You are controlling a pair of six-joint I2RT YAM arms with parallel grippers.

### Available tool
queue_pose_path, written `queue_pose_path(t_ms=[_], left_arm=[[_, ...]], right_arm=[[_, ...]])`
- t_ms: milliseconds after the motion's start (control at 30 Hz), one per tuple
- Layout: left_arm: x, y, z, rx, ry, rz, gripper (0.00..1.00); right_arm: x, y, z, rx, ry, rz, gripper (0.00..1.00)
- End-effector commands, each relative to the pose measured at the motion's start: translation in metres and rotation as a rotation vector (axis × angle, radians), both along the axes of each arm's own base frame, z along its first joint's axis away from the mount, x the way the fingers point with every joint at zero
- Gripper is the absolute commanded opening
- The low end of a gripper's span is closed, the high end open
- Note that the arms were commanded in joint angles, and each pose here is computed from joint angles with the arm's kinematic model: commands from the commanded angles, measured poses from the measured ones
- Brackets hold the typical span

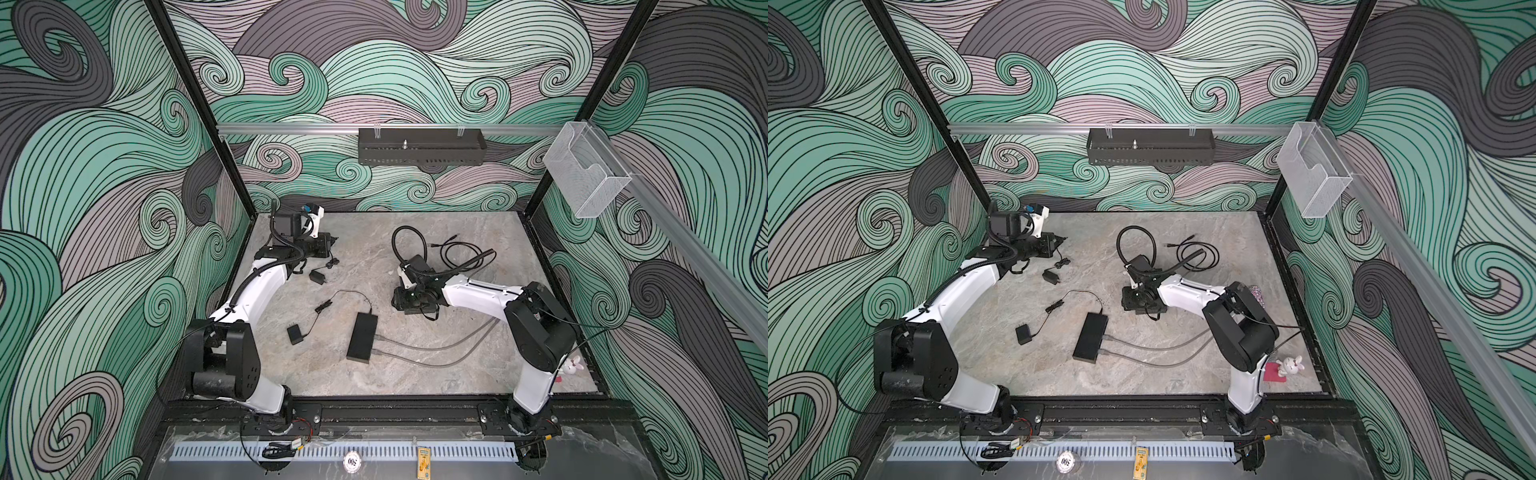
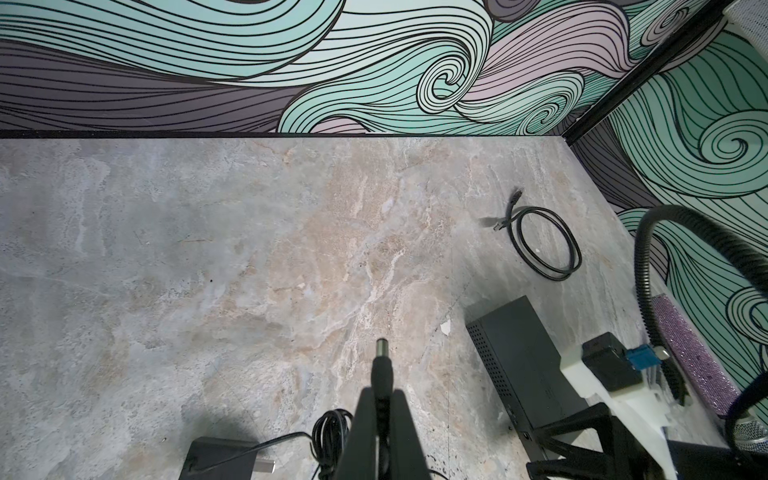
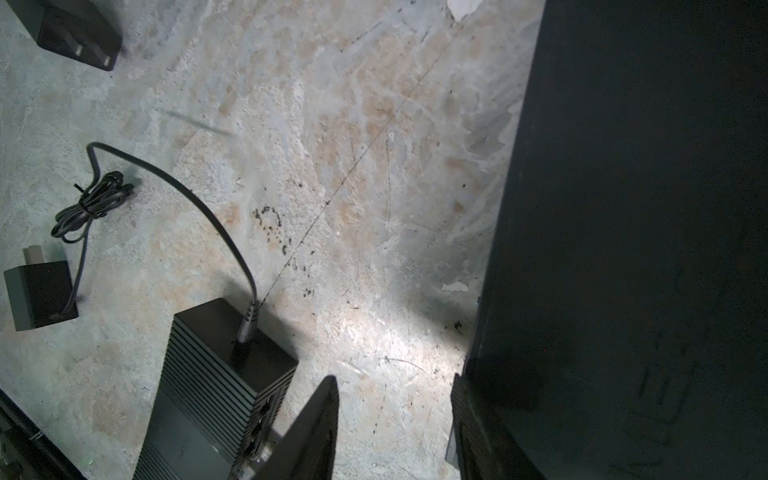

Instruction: Insert the plug into the switch port

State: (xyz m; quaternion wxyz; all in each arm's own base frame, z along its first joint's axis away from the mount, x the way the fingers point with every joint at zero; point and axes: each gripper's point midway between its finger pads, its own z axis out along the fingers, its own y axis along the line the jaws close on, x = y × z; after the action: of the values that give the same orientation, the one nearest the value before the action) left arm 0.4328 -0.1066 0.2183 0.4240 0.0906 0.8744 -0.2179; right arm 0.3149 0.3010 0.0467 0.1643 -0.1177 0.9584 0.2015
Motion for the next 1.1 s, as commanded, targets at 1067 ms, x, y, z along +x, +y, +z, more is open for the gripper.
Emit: queue_pose_path(t_ms=[1067], left_arm=[[-0.028, -0.096, -0.017, 0.126, -0.005, -0.305, 0.0]], right_arm=[[0.009, -0.074, 0.072, 0.087, -0.154, -0.134, 0.63]])
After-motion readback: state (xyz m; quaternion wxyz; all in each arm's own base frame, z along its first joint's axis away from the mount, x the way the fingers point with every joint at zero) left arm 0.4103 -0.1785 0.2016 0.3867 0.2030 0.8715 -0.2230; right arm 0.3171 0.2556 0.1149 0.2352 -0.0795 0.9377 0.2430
